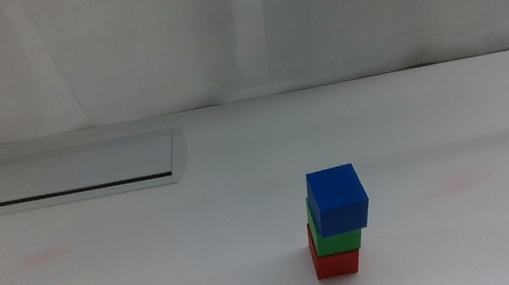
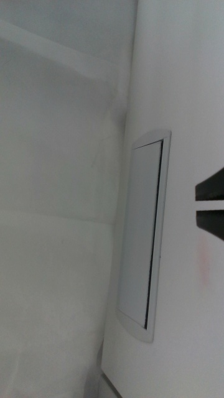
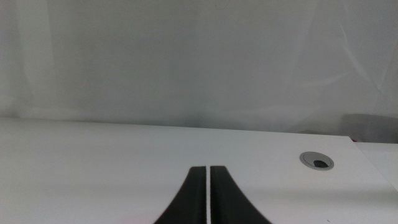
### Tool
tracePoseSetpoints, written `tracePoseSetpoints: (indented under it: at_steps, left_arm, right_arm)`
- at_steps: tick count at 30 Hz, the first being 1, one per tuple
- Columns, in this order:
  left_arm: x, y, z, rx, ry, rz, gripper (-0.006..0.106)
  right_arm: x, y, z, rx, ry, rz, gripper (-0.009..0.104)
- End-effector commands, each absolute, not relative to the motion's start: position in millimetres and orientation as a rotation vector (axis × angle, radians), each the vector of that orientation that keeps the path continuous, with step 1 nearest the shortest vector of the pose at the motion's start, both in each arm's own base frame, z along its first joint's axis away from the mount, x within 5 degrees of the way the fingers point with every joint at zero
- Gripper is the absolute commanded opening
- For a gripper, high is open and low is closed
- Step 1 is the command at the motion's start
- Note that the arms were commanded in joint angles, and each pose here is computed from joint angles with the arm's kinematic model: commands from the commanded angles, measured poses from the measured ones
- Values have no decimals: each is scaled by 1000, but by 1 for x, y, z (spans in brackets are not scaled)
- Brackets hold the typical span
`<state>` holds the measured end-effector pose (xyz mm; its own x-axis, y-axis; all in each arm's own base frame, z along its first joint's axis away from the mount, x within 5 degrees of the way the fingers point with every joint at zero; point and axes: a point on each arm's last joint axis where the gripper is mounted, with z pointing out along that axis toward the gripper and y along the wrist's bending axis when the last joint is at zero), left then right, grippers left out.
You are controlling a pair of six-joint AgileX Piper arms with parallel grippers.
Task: Stack red cubes first, then green, then blue cubes in a specific spot.
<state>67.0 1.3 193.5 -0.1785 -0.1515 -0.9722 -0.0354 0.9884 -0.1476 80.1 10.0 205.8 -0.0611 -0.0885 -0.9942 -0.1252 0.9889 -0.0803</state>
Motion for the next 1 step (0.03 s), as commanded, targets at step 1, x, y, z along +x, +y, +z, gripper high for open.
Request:
tracePoseSetpoints:
  at_steps: [1]
  left_arm:
    - [66,1,182,-149,1769,-114,-3]
  right_arm:
    - [79,10,194,-170,1665,24,-3]
